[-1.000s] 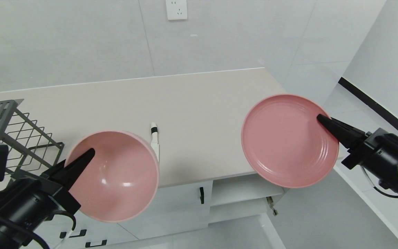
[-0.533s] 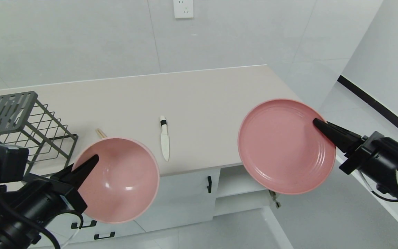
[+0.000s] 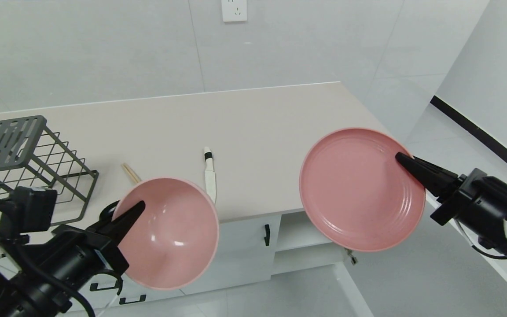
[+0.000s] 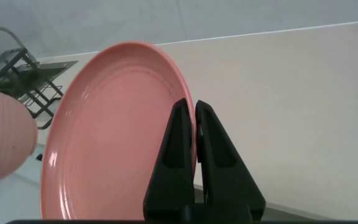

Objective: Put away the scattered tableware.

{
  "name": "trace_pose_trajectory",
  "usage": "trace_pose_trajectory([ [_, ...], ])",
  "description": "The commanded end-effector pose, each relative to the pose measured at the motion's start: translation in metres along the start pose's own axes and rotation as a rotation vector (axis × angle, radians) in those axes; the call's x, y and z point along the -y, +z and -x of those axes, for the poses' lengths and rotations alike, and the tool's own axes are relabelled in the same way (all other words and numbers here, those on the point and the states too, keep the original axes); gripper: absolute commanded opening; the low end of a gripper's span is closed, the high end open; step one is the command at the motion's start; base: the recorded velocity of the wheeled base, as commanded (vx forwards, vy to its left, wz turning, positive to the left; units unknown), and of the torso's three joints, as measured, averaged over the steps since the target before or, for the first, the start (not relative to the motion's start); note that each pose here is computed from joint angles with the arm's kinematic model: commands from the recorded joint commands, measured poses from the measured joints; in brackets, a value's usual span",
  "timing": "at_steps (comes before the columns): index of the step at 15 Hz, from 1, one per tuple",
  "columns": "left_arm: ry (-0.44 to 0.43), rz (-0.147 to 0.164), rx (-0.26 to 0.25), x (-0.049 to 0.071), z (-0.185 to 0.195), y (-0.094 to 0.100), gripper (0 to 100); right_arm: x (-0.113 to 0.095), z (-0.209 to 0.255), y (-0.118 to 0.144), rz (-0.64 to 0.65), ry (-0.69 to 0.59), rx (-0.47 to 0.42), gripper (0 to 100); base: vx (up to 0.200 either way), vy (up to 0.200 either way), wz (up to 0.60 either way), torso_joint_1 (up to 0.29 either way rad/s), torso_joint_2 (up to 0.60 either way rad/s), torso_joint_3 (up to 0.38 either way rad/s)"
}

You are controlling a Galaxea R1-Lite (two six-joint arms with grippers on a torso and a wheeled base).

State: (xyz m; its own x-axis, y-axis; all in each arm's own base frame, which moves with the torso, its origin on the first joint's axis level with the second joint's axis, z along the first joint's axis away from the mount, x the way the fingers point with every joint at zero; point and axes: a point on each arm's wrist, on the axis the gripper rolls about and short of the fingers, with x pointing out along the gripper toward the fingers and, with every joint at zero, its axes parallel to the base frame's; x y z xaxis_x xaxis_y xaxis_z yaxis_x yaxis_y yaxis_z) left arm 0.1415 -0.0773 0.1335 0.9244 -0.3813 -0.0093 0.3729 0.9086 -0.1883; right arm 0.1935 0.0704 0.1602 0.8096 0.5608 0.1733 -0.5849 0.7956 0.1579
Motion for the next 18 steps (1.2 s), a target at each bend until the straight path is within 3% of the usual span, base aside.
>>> trace_pose_trajectory([
  [1, 0.005, -0.01, -0.067, 0.0009, -0.0078, -0.0117, 0, -0.0002, -0.0002, 0.0007, 0.001, 0.002, 0.004, 0, 0.0, 0.0, 0.0, 0.0, 0.0, 0.0],
  [4, 0.022, -0.016, -0.051, 0.0011, -0.007, -0.0101, 0, -0.0002, -0.0002, 0.0007, 0.001, 0.002, 0.004, 0, -0.133, 0.0, 0.0, 0.003, 0.0, 0.002],
  [7, 0.016, -0.012, -0.025, 0.0024, -0.0071, -0.0074, 0, -0.0002, -0.0002, 0.0007, 0.001, 0.002, 0.004, 0, -0.2, -0.2, 0.0, 0.012, 0.01, -0.001],
  [8, 0.03, -0.028, -0.025, 0.002, -0.0072, -0.0078, 0, -0.0002, -0.0002, 0.0007, 0.001, 0.001, 0.004, 0, -0.2, -0.2, 0.0, -0.012, 0.0, 0.007],
  [9, 0.044, -0.049, -0.028, 0.0016, -0.0078, -0.0085, 0, -0.0002, -0.0002, 0.0007, 0.001, 0.002, 0.004, 0, 0.0, 0.0, 0.0, 0.0, 0.0, 0.0],
  [14, 0.031, -0.053, -0.037, 0.0042, -0.0076, -0.0099, 0, -0.0002, -0.0002, 0.0007, 0.017, 0.001, 0.004, 0, 0.0, 0.0, 0.0, 0.0, 0.0, 0.0],
  [18, 0.031, -0.051, -0.034, 0.0042, -0.0072, -0.0094, 0, -0.0001, 0.0002, -0.0002, 0.06, 0.0, 0.0, 0, 0.0, 0.0, 0.0, -0.137, 0.31, 0.165],
])
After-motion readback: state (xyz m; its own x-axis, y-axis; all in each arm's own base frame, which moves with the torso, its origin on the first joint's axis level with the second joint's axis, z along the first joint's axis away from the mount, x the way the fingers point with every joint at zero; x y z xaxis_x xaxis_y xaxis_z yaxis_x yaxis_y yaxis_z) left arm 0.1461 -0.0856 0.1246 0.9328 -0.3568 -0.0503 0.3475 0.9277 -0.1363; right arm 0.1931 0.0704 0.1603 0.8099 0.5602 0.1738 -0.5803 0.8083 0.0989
